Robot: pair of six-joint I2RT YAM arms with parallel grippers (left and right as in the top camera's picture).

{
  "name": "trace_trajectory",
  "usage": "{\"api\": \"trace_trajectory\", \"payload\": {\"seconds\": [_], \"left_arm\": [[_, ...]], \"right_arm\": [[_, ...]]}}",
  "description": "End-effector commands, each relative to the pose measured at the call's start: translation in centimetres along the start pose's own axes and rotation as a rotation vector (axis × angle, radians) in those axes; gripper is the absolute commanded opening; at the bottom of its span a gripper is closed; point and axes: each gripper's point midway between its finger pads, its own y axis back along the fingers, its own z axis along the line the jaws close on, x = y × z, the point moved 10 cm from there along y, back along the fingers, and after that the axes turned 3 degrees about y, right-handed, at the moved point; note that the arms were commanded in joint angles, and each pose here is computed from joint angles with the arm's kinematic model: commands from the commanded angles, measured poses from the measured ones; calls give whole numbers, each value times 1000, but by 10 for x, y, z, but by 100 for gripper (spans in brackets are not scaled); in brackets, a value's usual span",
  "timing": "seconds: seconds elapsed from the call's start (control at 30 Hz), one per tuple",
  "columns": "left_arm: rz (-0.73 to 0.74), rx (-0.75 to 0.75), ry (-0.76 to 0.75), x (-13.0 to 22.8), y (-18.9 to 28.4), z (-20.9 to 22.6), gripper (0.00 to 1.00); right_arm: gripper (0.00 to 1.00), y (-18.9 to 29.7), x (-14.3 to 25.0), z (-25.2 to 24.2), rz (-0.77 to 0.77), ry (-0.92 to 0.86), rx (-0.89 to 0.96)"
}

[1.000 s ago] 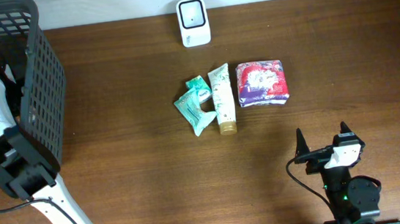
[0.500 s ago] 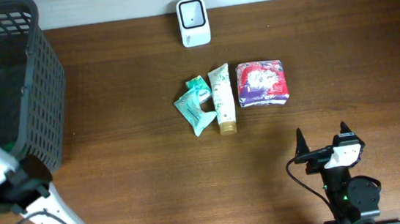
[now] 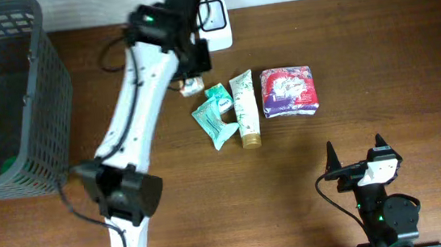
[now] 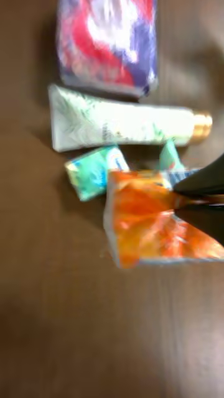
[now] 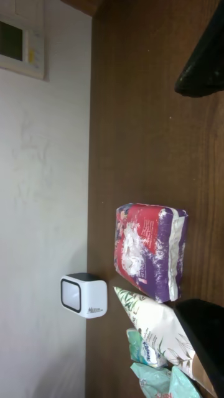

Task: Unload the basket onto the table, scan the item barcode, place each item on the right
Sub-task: 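Place the orange soap bar left of the teal bag, then reach the left gripper into the basket and grasp the green-lidded jar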

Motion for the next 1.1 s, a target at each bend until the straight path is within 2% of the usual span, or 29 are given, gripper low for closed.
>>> {"api": "trace_trajectory", "payload": {"seconds": [0.0,0.13,0.23,0.3,0.33,0.4,0.43,0.53,0.57,0.73,0.8,0.87,1.03,1.07], "left_arm": [[-8,-77,-26,6,-74,3,5],[-64,-153,-9,15,-136,22,8],[-79,-146,-2,13,-135,24,14],[-131,-82,23,-7,-94,22,20],[-203,-35,56,-26,-49,28,25],[-348,6,113,-47,28,47,55],[-452,24,160,-54,82,67,89],[-637,5,292,-54,166,130,95],[-698,-31,364,-52,188,165,99],[-765,-224,664,-36,213,300,99],[-705,-299,765,-15,214,340,99],[-595,-337,823,-3,199,361,99],[-184,-394,738,2,112,398,100],[-98,-447,744,7,97,404,99]], "right_arm": [[99,0,3,1,6,7,0],[99,0,3,1,6,7,0],[99,0,3,1,6,7,0],[99,0,3,1,6,7,0],[99,0,3,1,6,7,0],[99,0,3,1,6,7,0],[99,0,3,1,6,7,0],[99,0,3,1,6,7,0],[99,0,3,1,6,7,0],[99,0,3,1,6,7,0],[98,0,3,1,6,7,0],[99,0,3,1,6,7,0],[99,0,3,1,6,7,0],[99,0,3,1,6,7,0]]}}
